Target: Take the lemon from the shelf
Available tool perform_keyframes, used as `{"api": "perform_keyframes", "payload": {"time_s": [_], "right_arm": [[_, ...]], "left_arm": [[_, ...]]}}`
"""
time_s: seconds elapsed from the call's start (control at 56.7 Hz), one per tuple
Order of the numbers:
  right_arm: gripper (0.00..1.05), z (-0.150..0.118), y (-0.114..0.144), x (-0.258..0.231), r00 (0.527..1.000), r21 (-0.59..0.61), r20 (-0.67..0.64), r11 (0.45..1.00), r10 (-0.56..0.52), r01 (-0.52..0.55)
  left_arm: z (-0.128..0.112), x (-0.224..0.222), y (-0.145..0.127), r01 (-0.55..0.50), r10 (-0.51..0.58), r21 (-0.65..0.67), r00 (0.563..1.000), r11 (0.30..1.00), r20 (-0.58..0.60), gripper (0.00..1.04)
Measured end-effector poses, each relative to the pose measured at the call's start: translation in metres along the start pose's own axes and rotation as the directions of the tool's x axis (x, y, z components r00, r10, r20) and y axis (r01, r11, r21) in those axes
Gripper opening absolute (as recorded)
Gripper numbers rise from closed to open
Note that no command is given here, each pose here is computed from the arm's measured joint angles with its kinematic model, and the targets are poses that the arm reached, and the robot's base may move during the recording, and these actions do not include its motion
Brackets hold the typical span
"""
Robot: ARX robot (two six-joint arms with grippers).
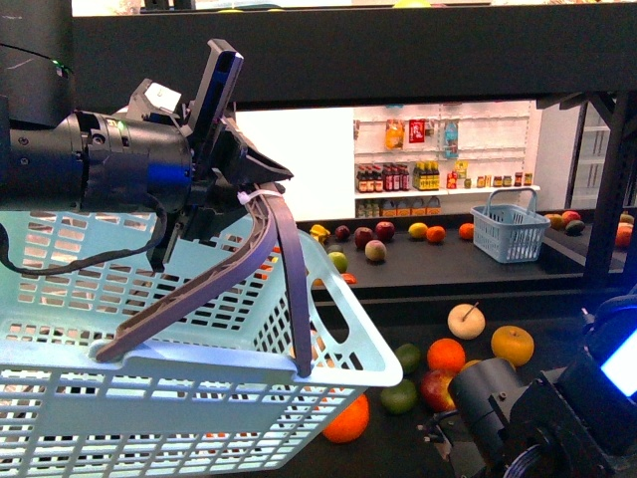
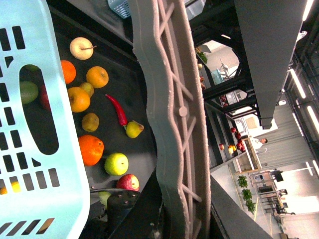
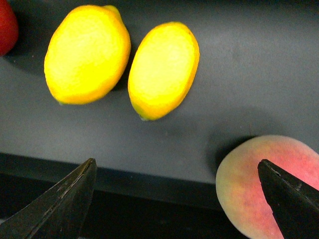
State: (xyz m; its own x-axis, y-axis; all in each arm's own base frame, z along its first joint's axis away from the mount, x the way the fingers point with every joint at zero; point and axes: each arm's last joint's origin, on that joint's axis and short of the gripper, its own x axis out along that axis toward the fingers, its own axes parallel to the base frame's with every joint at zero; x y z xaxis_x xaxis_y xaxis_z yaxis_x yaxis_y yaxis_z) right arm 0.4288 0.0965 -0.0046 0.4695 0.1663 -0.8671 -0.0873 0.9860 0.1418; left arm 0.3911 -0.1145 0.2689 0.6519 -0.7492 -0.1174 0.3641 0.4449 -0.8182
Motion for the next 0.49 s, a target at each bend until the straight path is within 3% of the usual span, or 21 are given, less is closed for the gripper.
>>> {"api": "perform_keyframes", "payload": {"time_s": [0.494], "right_arm": [[0.97, 0.010, 0.010, 0.064, 0.999, 0.017, 0.048, 1.000, -0.009, 0.008]], "left_arm": [[0.000, 0.000, 0.000, 0.000, 0.000, 0.000, 1.000, 1.000, 0.000, 0.11]]}}
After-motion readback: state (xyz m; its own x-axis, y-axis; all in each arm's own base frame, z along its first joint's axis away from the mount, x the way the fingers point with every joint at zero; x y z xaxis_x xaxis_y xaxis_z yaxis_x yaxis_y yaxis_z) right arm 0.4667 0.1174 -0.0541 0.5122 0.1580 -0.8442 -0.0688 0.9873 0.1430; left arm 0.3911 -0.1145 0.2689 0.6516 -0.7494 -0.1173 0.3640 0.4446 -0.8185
